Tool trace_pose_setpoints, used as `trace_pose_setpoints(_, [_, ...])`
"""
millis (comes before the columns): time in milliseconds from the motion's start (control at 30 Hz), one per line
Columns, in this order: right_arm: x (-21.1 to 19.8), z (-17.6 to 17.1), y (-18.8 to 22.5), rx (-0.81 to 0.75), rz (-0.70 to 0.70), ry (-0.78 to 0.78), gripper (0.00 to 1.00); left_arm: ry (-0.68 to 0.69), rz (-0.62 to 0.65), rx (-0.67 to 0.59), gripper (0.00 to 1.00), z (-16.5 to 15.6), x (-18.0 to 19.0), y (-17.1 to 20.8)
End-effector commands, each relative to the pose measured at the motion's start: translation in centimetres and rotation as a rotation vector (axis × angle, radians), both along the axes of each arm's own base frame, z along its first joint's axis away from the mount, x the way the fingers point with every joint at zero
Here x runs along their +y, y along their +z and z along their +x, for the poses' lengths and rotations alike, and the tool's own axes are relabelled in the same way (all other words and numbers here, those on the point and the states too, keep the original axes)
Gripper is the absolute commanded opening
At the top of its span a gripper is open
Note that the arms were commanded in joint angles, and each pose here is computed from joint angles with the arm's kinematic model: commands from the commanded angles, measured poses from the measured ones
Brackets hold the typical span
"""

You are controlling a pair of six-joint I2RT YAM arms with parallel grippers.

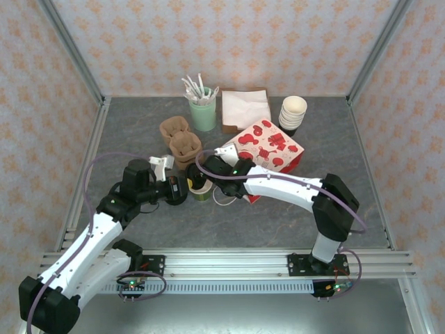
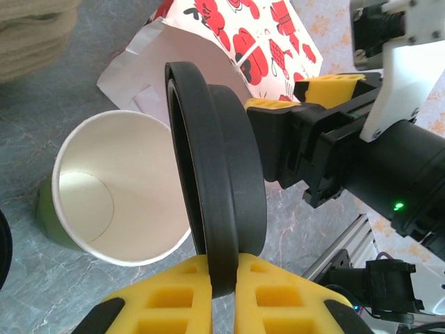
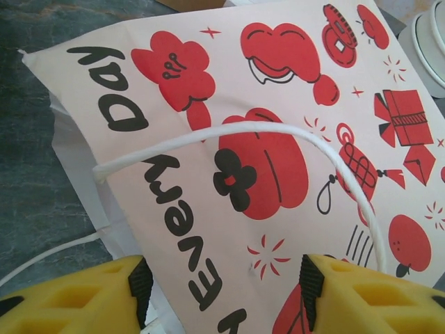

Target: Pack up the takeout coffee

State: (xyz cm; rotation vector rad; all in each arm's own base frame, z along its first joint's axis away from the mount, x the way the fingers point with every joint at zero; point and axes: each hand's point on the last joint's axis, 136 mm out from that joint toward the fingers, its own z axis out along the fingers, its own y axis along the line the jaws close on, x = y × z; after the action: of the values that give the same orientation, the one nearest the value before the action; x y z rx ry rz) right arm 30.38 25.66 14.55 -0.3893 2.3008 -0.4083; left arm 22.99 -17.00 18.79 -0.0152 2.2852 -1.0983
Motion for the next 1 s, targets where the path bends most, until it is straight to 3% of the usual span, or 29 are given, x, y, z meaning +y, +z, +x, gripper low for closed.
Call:
trace_pose_setpoints(0, [-0.1, 0.4, 0.3, -0.027, -0.032, -0.014, 0.59, -0.009, -0.005, 0.010, 0.12, -0.5, 0.1, -0.3])
trace_pose_setpoints(200, [0.1, 0.5, -0.2, -0.023, -0.033, -0.019, 0.54, -0.009, -0.003, 0.008, 0.12, -0.4, 0.1, -0.3])
trace_pose_setpoints(367, [0.1, 0.7, 1.9, -0.029, -0.051, -0.016, 0.17, -0.010, -0.001, 0.008, 0.12, -0.4, 0.1, -0.3])
trace_pose_setpoints(433, [-0.1, 0.6, 3.9, -0.033, -0.040, -0.015, 0.11, -0.008, 0.001, 0.008, 0.12, -0.4, 0.2, -0.3])
trace_pose_setpoints(600, [-2.0, -0.5, 9.4, -0.061, 0.010, -0.030, 0.08, -0.008, 0.000, 0.006, 0.12, -0.4, 0.2, -0.3])
trace_pose_setpoints(767, [-6.0, -1.5, 12.3, -0.039, 0.040, -0.106, 0.04, -0.008, -0.003, 0.002, 0.12, -0.3, 0.2, -0.1])
trace_pose_setpoints(967, [-10.2, -2.6, 15.6, -0.016, 0.222, -0.176, 0.03, -0.002, -0.002, -0.005, 0.12, -0.1, 0.2, 0.1])
